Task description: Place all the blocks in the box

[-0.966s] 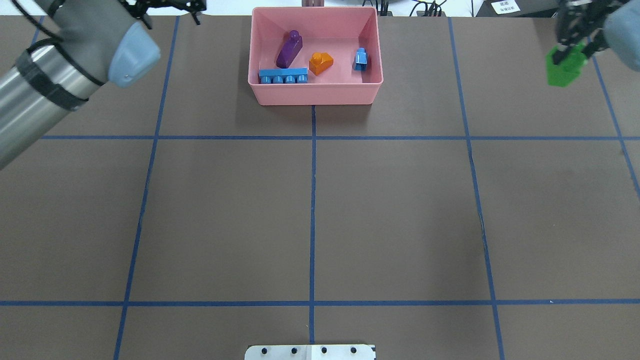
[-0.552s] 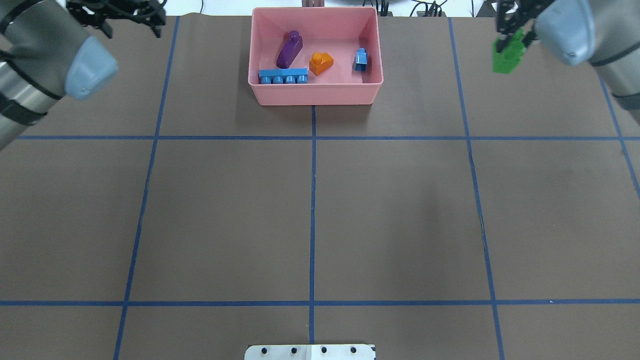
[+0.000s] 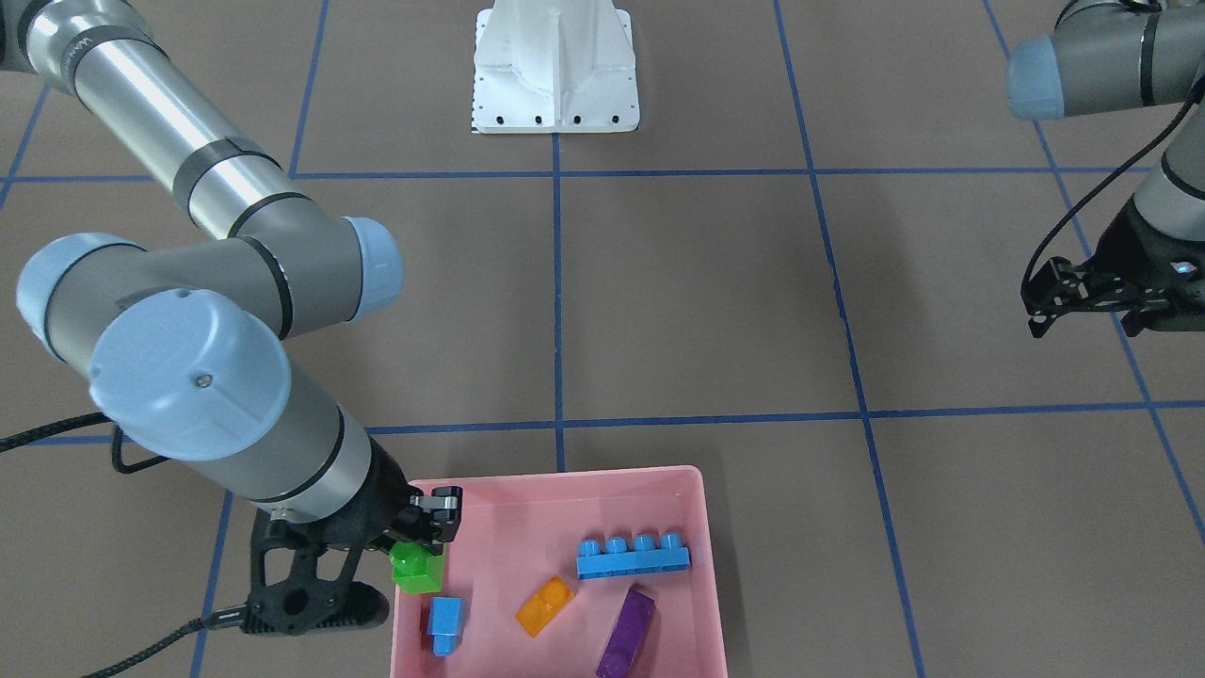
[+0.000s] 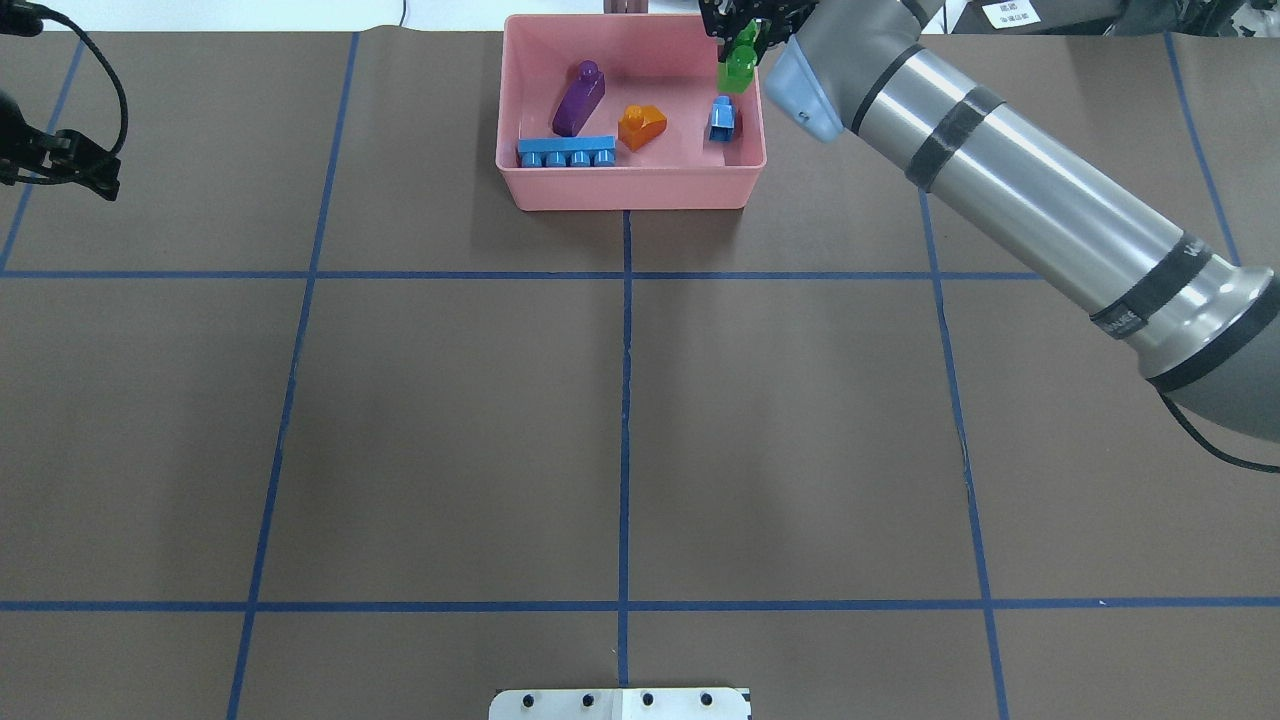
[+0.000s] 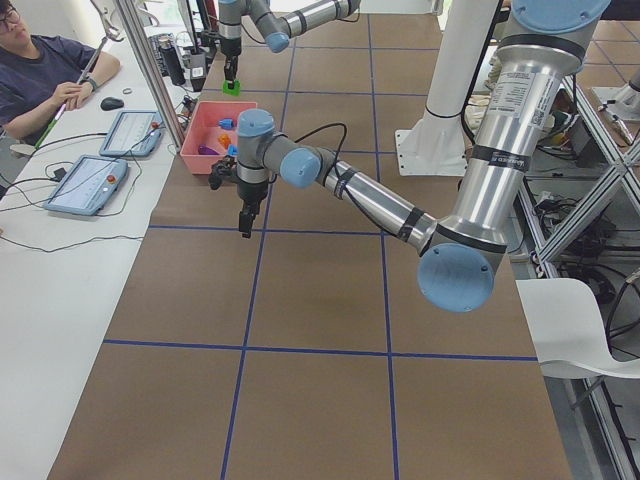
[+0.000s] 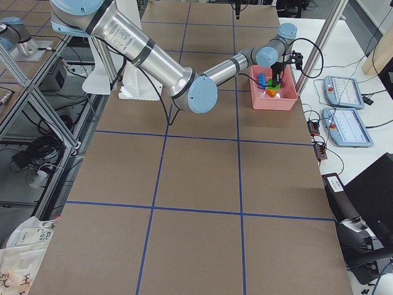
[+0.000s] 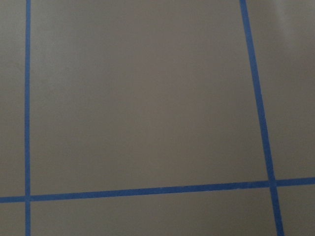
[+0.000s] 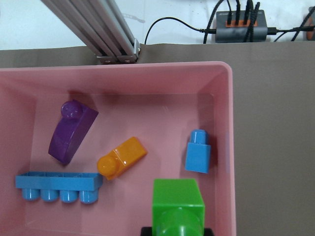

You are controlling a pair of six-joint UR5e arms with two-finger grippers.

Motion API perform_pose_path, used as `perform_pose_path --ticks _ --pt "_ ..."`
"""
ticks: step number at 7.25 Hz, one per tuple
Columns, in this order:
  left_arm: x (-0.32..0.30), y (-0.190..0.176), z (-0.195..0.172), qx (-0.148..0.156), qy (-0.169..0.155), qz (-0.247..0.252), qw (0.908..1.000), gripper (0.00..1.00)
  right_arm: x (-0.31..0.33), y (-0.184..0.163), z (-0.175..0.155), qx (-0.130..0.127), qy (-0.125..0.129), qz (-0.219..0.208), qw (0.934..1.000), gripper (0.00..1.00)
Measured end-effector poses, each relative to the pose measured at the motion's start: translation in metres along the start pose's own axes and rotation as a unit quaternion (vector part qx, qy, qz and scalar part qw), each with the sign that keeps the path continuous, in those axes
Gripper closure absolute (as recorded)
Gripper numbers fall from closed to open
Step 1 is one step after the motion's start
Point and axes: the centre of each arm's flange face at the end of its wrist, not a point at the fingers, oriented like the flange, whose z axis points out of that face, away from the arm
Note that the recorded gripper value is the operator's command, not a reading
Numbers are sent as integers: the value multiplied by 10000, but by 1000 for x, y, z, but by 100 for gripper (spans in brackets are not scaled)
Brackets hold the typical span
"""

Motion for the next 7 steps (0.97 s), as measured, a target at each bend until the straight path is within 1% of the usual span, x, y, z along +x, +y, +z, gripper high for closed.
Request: perform_pose_path --ticks 1,2,4,5,6,7 --pt "-8 5 3 -15 -31 -37 10000 0 -12 3 6 125 -8 -76 9999 0" --pt "-17 12 8 -50 -79 -106 9999 0 -19 4 7 217 11 -41 9998 0" --pt "-28 15 9 -42 -140 -180 9997 0 -22 2 -1 340 27 -76 9994 0" --pt "-31 16 8 -41 -133 -147 9998 0 -15 -5 -16 362 21 -95 9993 0" --pt "-35 18 9 -61 -135 -43 9999 0 4 -12 -41 288 43 -91 9995 0" --pt "-49 20 8 -89 -154 31 9998 0 45 -8 -72 173 73 -163 9997 0"
